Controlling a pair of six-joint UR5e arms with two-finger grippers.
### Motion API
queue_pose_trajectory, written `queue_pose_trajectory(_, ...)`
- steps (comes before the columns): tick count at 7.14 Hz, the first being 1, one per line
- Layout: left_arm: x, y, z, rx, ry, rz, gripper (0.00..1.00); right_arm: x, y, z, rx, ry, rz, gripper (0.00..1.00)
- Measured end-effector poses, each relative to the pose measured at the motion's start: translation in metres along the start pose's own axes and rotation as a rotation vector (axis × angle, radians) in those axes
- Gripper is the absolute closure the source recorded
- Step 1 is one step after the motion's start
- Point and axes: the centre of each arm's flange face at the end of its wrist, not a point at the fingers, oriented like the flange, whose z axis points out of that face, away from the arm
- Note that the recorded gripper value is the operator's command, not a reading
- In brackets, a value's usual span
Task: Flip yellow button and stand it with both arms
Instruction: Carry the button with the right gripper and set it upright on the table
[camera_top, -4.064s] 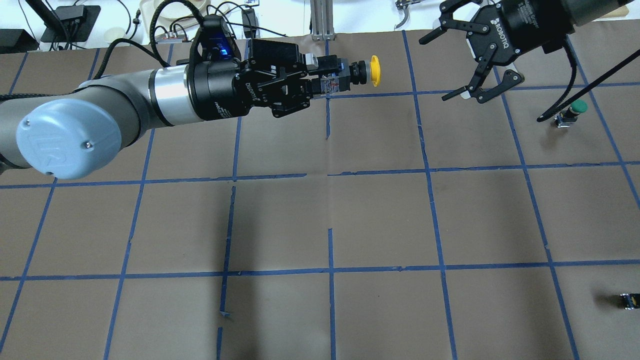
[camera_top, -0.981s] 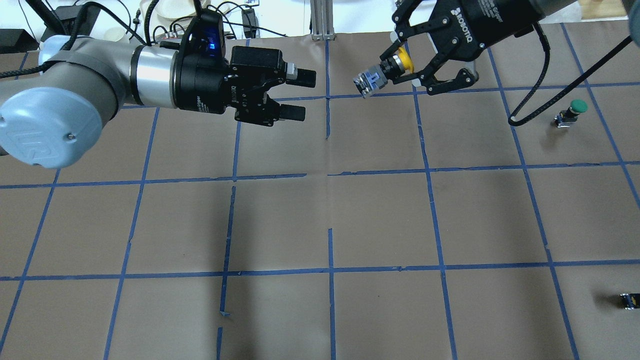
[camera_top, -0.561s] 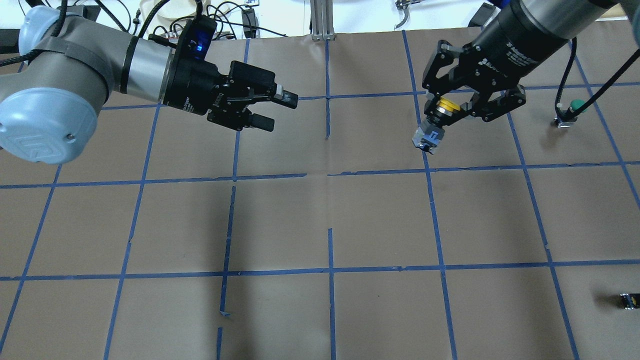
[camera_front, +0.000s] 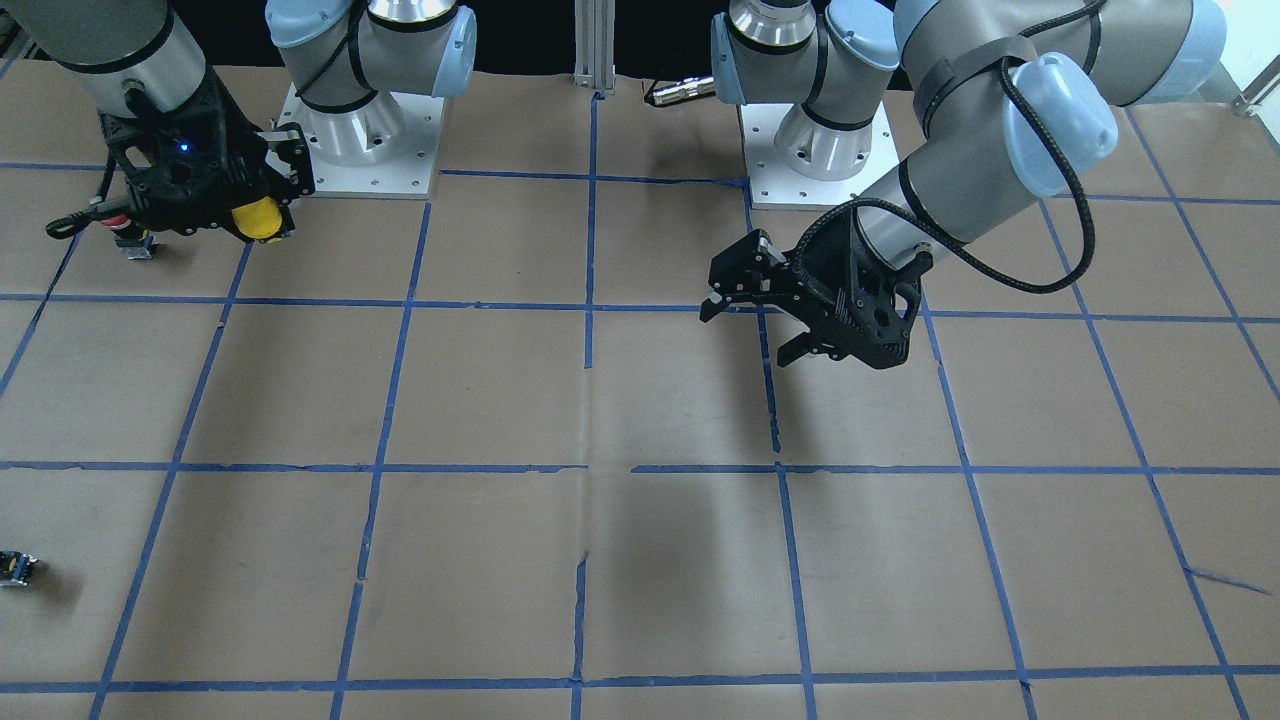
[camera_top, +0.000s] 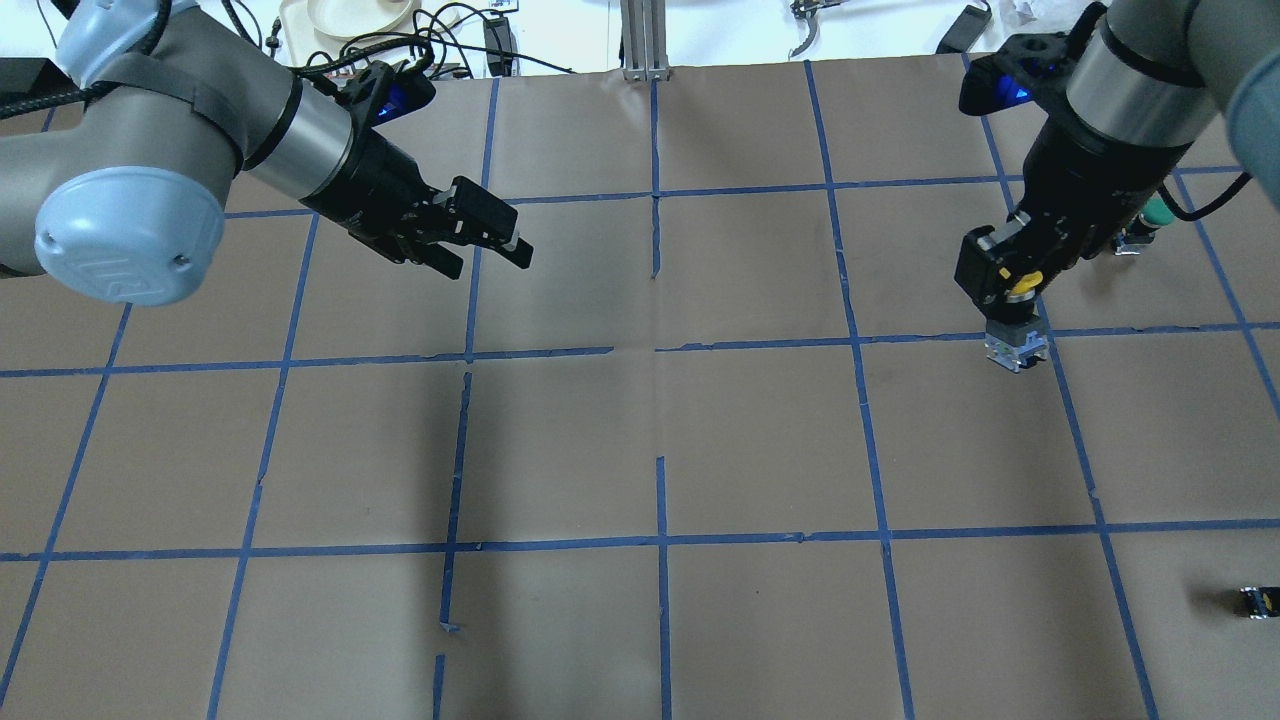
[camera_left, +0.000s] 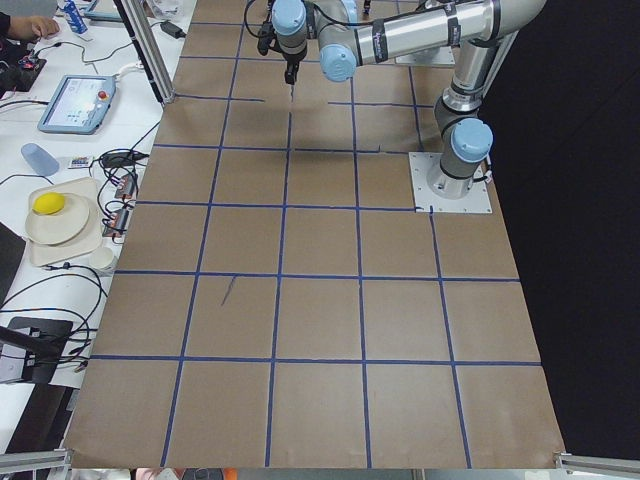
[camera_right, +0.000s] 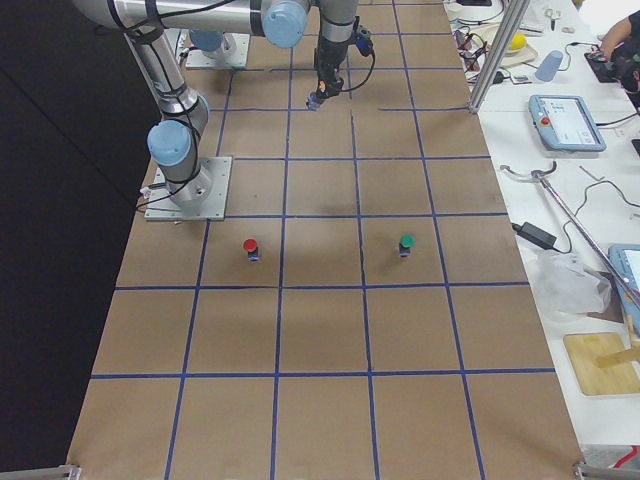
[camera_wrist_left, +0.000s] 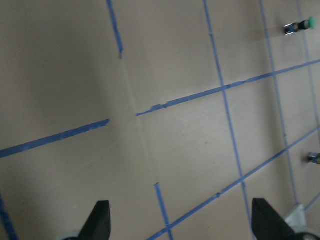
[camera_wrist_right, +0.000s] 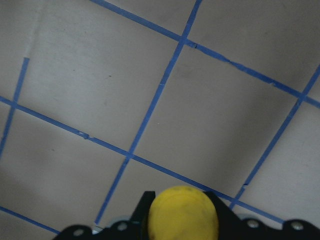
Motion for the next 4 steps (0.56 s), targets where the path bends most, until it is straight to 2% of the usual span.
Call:
queue_pose_trajectory(1,0.001,-0.002,0.000,-0.033,-0.123,0.027,0.00,0.010,0.003,0.014,-0.001,0.048,-0.129,0.82)
queue_pose_trajectory(2,0.003,-0.004,-0.006,-0.054,-0.219,0.049,0.00,0.026,0.005,0.027,0.009,0.085,-0.271,0.82)
queue_pose_trajectory(3,0.005,-0.005,-0.012,-0.064,-0.277,0.060,0.00,0.050,0.012,0.039,0.024,0.112,-0.416,0.82)
queue_pose_trajectory(4,0.008,-0.004,-0.019,-0.064,-0.310,0.067,0.00,0.080,0.024,0.053,0.047,0.105,-0.546,0.81)
